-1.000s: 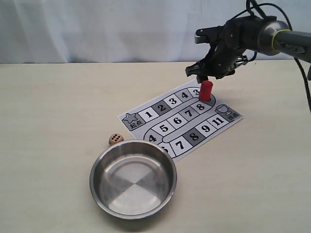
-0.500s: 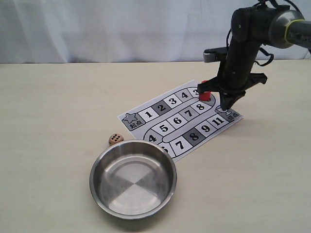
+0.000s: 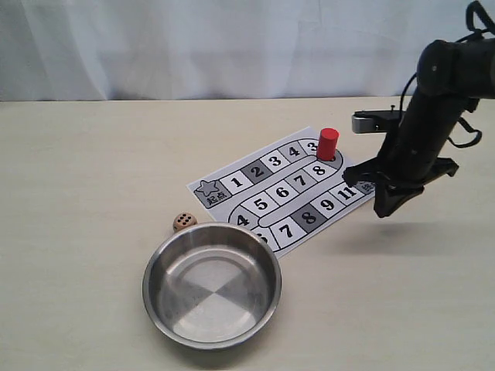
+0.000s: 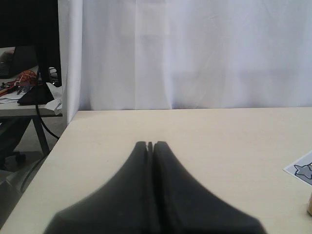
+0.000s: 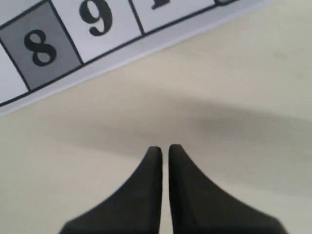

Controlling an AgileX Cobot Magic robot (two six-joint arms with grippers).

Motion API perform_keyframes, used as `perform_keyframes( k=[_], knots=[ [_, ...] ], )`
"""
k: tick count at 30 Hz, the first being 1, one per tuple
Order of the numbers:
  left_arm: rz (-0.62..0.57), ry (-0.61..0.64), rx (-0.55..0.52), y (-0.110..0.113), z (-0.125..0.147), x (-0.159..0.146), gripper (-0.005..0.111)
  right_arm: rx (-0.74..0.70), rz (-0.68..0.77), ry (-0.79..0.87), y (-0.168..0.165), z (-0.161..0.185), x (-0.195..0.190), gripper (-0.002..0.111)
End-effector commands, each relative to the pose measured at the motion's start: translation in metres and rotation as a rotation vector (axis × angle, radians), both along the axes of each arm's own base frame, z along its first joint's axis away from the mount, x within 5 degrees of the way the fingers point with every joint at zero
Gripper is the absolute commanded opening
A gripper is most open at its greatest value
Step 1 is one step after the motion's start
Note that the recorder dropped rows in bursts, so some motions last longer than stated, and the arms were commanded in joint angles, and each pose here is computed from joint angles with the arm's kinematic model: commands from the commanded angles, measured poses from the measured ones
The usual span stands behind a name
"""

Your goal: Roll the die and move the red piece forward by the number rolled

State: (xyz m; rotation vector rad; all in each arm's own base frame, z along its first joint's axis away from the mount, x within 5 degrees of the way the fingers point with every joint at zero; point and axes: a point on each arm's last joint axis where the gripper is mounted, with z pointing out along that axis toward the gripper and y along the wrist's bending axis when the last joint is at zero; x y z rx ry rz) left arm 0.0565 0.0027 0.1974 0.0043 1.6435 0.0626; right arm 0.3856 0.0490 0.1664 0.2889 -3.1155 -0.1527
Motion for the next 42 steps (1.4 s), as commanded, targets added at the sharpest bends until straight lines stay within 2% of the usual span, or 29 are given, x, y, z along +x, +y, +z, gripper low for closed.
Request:
perform_keyframes(
  k=[1, 5, 10, 19, 26, 34, 42],
  knots=[
    [-0.001, -0.018, -0.003, 0.0, 0.003, 0.0, 0.0, 0.025, -0.068, -0.006, -0.024, 0.006, -0.012, 0.004],
    [-0.001, -0.018, -0.003, 0.0, 0.003, 0.0, 0.0, 0.022, -0.106, -0.021, -0.039, 0.013, -0.026, 0.004],
    [-0.001, -0.018, -0.003, 0.0, 0.003, 0.0, 0.0, 0.009, -0.112, -0.118, -0.043, 0.033, -0.045, 0.004],
    [-0.001, -0.018, -0.003, 0.0, 0.003, 0.0, 0.0, -0.044, -0.084, -0.328, -0.047, 0.088, -0.091, 0.004],
    [-0.001, -0.018, -0.003, 0.0, 0.003, 0.0, 0.0, -0.057, -0.082, -0.58, -0.049, 0.144, -0.143, 0.004],
    [-0.001, -0.018, -0.003, 0.0, 0.003, 0.0, 0.0, -0.005, -0.112, -0.887, -0.045, 0.214, -0.229, 0.004],
    [-0.001, -0.018, -0.003, 0.0, 0.003, 0.0, 0.0, 0.012, -0.112, -1.23, -0.045, 0.251, -0.332, 0.004]
  ],
)
